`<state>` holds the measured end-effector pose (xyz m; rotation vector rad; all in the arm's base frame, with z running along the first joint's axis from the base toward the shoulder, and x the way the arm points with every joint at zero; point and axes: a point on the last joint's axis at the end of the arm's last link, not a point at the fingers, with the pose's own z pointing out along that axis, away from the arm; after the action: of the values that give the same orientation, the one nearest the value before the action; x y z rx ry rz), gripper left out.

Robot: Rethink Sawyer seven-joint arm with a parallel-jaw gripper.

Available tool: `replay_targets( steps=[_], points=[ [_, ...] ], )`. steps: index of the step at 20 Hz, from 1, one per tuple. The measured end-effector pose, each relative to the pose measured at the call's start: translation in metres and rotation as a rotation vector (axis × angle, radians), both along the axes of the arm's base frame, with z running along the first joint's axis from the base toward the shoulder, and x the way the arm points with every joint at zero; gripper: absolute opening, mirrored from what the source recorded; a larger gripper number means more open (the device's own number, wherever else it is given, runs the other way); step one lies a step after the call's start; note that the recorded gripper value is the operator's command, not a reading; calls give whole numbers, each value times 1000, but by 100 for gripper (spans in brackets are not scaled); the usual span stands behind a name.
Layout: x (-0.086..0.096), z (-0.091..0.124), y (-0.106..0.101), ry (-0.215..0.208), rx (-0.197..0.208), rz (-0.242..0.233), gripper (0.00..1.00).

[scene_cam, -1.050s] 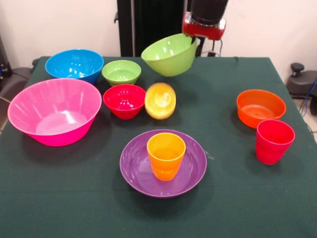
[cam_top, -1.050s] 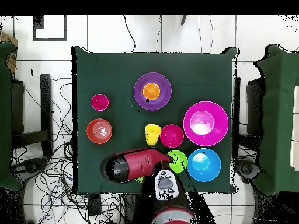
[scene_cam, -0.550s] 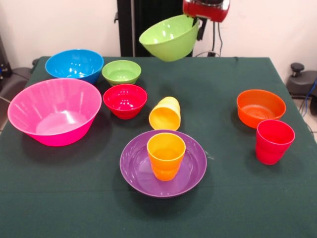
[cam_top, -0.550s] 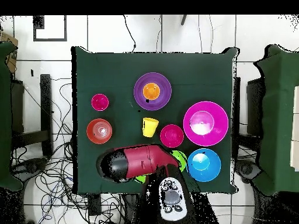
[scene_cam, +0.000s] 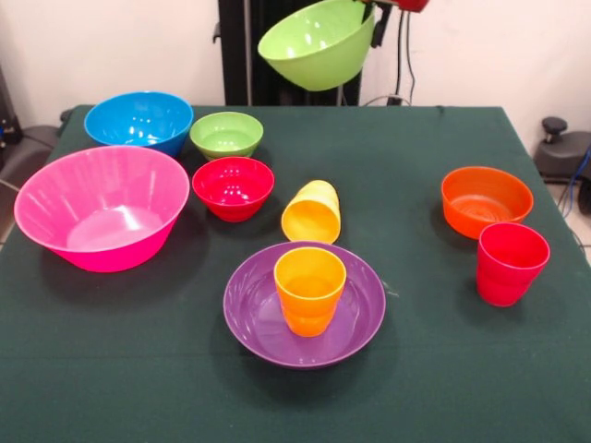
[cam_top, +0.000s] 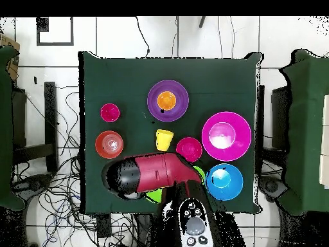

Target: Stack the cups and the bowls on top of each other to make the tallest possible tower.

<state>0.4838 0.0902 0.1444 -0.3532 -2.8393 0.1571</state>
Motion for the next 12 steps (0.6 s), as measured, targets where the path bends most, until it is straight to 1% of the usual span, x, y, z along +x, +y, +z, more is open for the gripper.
replay_targets(
  steps=[2,3,5,7,12],
  points=[
    [10,2,-5,5,1,-10,0],
    [21,3,-10,-2,0,-13,0],
    [30,2,-15,-13,-3,-12,0],
    [48,-1,-23,-34,-8,-6,0],
    [75,-5,-33,-65,-11,-4,0]
  ],
)
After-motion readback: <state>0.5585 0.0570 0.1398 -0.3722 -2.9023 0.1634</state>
